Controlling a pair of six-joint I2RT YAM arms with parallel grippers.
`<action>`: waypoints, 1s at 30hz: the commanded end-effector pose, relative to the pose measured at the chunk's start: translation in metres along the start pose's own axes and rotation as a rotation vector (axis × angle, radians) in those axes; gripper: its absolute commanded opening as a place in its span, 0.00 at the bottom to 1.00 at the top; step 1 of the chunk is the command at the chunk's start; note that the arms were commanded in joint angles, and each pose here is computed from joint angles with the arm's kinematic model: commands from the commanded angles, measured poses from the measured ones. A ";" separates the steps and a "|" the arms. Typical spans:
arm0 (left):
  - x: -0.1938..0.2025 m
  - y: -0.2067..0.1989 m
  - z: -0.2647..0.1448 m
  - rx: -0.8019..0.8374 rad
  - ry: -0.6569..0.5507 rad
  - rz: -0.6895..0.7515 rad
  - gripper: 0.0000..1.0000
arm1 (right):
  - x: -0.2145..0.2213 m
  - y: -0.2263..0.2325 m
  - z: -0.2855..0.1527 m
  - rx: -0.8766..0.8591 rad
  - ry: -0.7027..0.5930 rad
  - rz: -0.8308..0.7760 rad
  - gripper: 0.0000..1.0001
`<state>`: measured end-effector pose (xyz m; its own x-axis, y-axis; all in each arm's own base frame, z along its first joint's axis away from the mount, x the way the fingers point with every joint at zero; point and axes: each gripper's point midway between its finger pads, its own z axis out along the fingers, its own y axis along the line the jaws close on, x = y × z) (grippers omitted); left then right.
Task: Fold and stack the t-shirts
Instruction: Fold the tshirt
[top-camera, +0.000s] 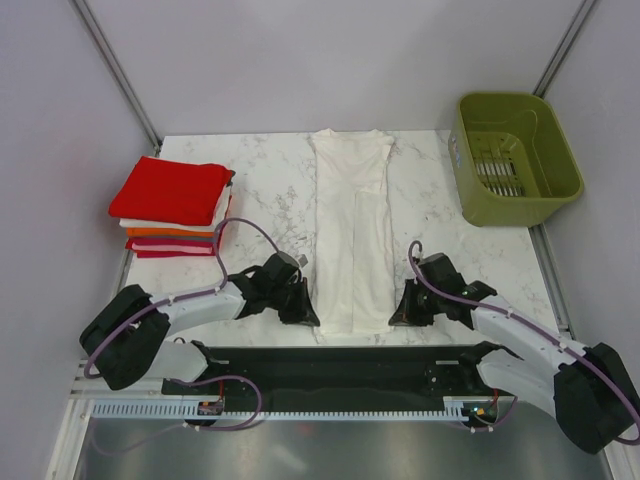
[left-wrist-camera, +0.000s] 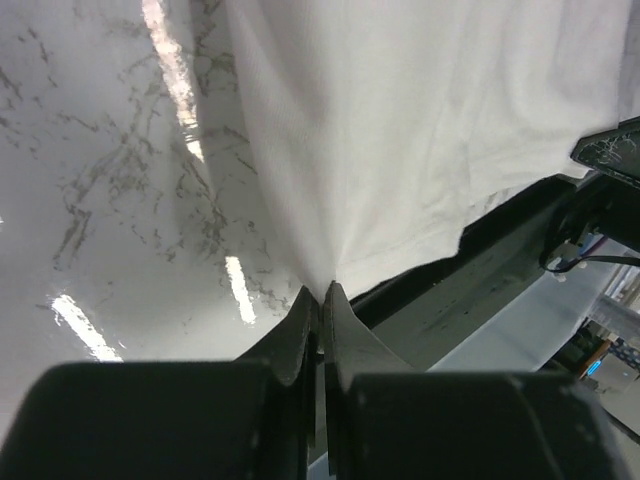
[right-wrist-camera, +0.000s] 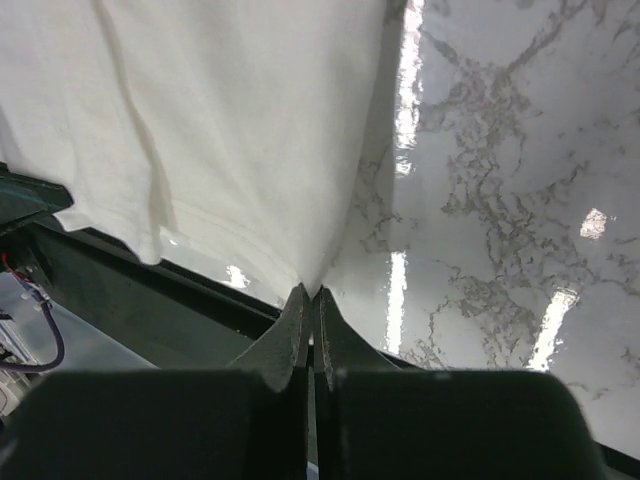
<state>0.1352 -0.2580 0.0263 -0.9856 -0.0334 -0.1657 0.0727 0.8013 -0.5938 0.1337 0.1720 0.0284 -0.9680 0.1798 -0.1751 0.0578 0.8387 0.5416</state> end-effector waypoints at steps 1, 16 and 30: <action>-0.017 -0.028 -0.015 0.087 -0.029 0.013 0.02 | -0.033 0.034 -0.025 -0.053 -0.113 -0.041 0.00; -0.207 -0.059 -0.053 0.144 -0.333 -0.037 0.02 | -0.215 0.078 -0.051 0.050 -0.429 -0.093 0.00; -0.323 -0.040 -0.021 0.103 -0.399 -0.130 0.02 | -0.333 0.058 0.005 0.038 -0.406 0.026 0.00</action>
<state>0.4255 -0.2646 0.1031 -0.8732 -0.3725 -0.3143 -0.0568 0.7183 -0.6934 0.4340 0.1544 0.0953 -0.8155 0.3786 -0.4377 0.1464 0.8667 0.4769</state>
